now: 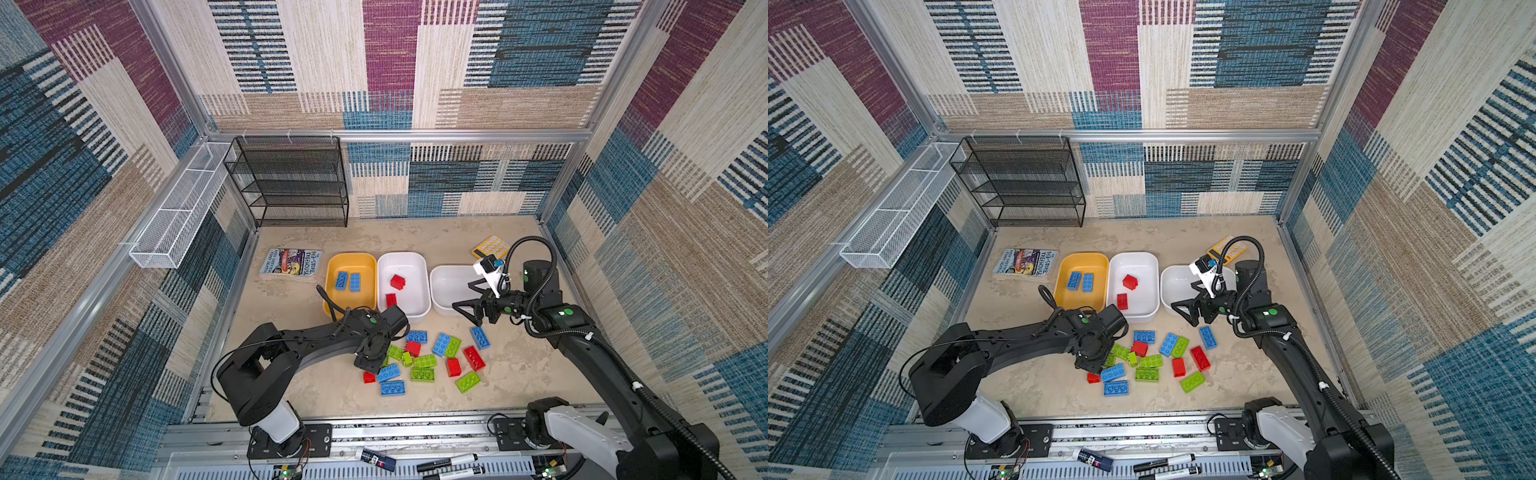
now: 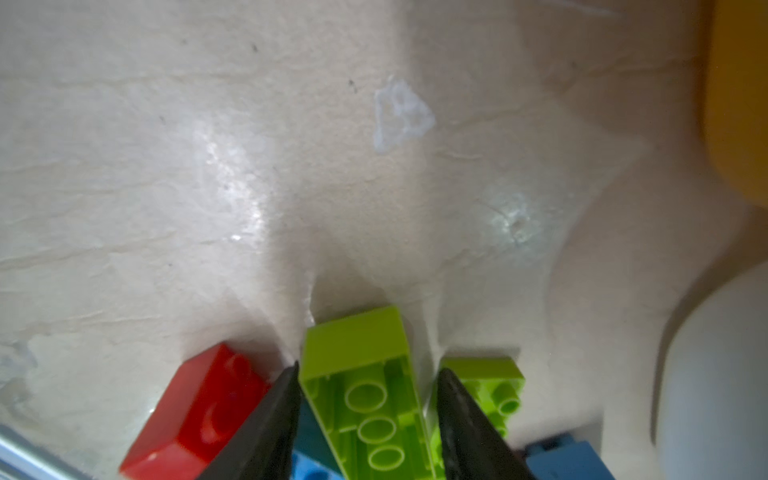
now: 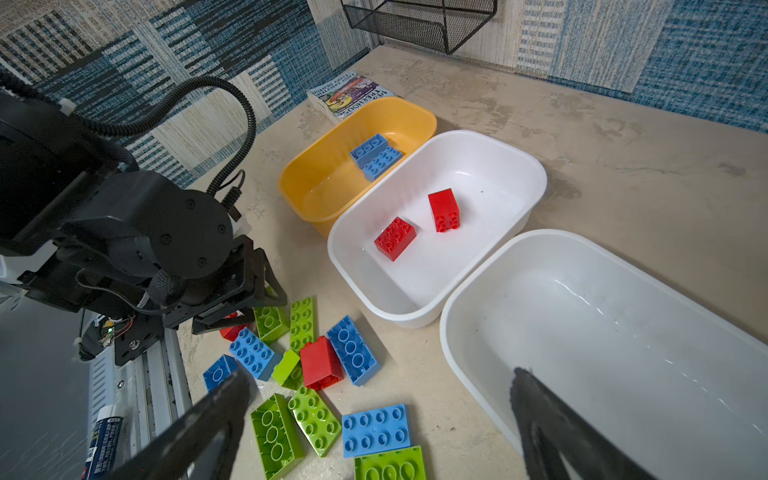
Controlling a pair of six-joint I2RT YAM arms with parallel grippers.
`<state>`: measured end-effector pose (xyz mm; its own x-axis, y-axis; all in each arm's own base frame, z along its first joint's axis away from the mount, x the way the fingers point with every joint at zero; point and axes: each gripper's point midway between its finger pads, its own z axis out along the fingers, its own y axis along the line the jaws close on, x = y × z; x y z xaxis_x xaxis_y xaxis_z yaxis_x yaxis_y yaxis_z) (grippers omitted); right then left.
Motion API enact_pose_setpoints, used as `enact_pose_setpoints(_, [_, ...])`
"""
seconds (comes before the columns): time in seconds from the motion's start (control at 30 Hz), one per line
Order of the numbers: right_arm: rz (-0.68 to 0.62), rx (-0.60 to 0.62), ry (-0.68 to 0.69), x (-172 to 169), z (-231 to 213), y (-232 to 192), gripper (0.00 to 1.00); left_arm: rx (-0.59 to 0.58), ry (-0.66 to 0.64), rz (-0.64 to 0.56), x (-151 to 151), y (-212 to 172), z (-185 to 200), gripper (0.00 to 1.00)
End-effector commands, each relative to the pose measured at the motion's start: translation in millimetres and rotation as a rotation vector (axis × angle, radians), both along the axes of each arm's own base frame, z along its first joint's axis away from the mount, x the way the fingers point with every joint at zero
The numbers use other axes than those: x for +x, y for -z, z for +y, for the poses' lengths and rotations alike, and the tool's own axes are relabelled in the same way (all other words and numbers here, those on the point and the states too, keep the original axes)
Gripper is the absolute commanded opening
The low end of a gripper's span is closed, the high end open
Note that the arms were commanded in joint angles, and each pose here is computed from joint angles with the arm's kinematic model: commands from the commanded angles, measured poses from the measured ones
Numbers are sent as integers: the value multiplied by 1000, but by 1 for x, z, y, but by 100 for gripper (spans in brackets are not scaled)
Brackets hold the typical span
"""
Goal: Sort the legos into containers by color
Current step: 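Return the left gripper to the pile and grasp a lime-green brick, then carry the green brick with the left gripper into the farther white bin and release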
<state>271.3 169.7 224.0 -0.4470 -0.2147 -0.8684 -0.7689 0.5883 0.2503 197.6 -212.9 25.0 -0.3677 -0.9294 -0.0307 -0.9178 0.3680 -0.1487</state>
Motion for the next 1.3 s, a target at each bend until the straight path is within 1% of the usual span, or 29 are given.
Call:
enact_pose_setpoints(0.0, [-11,2,-8,0,1,-3,99,3,-17,-15,6,4,-2,50])
enact_pose_setpoints(0.07, [-10,-2,-6,0,1,-3,99,-4,-13,-8,5,5,-4,47])
enact_pose_setpoints(0.13, [-12,-5,-5,-1,0,-4,99,-2,-7,-14,7,4,-5,45])
enact_pose_setpoints(0.27, [-7,-5,-3,-1,0,-3,99,0,-10,-14,6,5,-3,34])
enact_pose_setpoints(0.33, [-9,-6,-2,-1,0,-4,99,3,-9,-21,6,3,-2,30])
enact_pose_setpoints(0.53, [-10,-3,-1,-1,0,-3,99,45,7,-73,14,-21,14,27])
enact_pose_setpoints(0.67, [-19,1,2,1,0,-5,99,56,57,-128,26,-53,24,27])
enact_pose_setpoints(0.77, [-34,-8,6,2,-1,-10,99,68,186,-157,25,-84,30,27])
enact_pose_setpoints(0.8, [-38,-12,9,3,-2,-10,99,62,220,-169,25,-92,32,27])
enact_pose_setpoints(0.9, [-44,-9,7,4,-1,-14,99,15,385,-218,35,-117,27,28])
enact_pose_setpoints(1.0, [-44,-9,14,7,-1,-15,99,0,603,-281,57,-146,5,28])
enact_pose_setpoints(1.07, [-52,-21,28,10,-3,-15,99,-3,765,-317,77,-163,-19,28])
enact_pose_setpoints(1.13, [-56,-29,36,12,-5,-16,99,-8,891,-343,95,-173,-43,29])
enact_pose_setpoints(1.23, [-60,-44,63,17,-10,-16,99,-32,1027,-373,118,-180,-77,29])
enact_pose_setpoints(1.27, [-60,-48,72,18,-11,-17,99,-41,1053,-375,124,-178,-86,29])
